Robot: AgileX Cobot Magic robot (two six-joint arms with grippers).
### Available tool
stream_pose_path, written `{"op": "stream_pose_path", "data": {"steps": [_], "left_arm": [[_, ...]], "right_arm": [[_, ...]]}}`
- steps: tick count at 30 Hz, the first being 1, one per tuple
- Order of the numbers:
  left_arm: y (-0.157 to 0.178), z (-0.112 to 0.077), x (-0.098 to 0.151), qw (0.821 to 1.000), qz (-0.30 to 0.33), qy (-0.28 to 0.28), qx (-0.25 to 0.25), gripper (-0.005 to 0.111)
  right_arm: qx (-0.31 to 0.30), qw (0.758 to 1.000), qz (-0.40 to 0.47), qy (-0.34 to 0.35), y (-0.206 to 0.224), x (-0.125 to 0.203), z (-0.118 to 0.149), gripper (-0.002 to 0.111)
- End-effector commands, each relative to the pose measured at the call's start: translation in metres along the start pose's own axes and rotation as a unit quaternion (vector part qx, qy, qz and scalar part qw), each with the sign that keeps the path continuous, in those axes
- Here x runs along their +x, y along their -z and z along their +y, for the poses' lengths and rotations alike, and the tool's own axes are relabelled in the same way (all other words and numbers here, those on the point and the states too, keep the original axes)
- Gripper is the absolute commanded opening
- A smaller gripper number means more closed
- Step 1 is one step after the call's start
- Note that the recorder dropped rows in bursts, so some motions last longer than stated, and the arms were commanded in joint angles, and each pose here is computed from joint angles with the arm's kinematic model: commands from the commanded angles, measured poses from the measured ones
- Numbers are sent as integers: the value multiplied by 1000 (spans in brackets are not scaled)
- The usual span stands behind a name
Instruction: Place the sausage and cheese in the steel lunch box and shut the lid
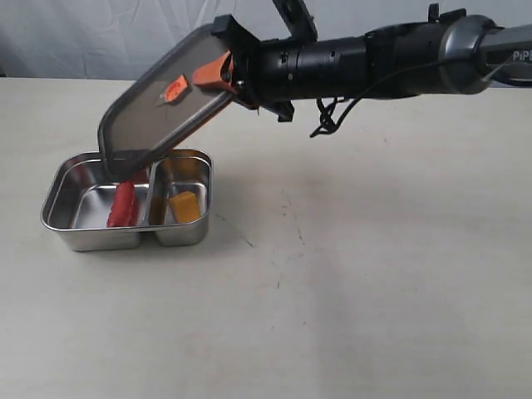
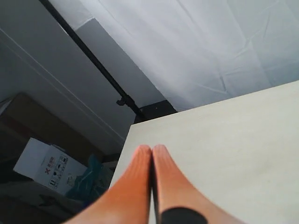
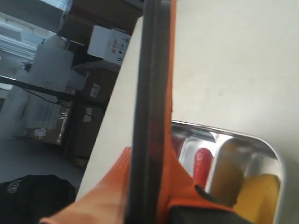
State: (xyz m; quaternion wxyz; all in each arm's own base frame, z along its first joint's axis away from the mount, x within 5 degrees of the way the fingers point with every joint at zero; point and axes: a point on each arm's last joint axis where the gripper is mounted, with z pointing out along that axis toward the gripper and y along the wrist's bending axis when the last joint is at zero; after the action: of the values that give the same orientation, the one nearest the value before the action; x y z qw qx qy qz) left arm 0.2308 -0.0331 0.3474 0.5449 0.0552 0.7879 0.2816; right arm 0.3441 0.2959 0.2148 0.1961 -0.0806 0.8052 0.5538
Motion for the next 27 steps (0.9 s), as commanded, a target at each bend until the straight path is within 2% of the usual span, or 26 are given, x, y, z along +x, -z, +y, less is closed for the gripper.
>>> {"op": "stream_pose_path", "data": {"steps": [1, 6, 8, 13, 19, 27], "left_arm": [[-4, 7, 1, 1000, -3, -6, 3, 0], [-9, 6, -1, 999, -24, 2, 37, 0], [-9, 3, -3, 998, -32, 4, 50, 0], [-9, 3, -3, 998, -33, 4, 51, 0], [-9, 5, -2, 999, -28, 12, 44, 0], [-9, 6, -1, 999, -24, 12, 38, 0]], "right_arm": [[27, 999, -6, 30, 0, 14, 7, -1], [13, 985, -40, 166, 8, -2, 39, -1], [44, 974, -81, 205, 16, -19, 45, -1], [128, 923, -167, 323, 35, -61, 57, -1], [159, 895, -196, 367, 43, -77, 65, -1], [191, 881, -202, 384, 45, -80, 62, -1]]}}
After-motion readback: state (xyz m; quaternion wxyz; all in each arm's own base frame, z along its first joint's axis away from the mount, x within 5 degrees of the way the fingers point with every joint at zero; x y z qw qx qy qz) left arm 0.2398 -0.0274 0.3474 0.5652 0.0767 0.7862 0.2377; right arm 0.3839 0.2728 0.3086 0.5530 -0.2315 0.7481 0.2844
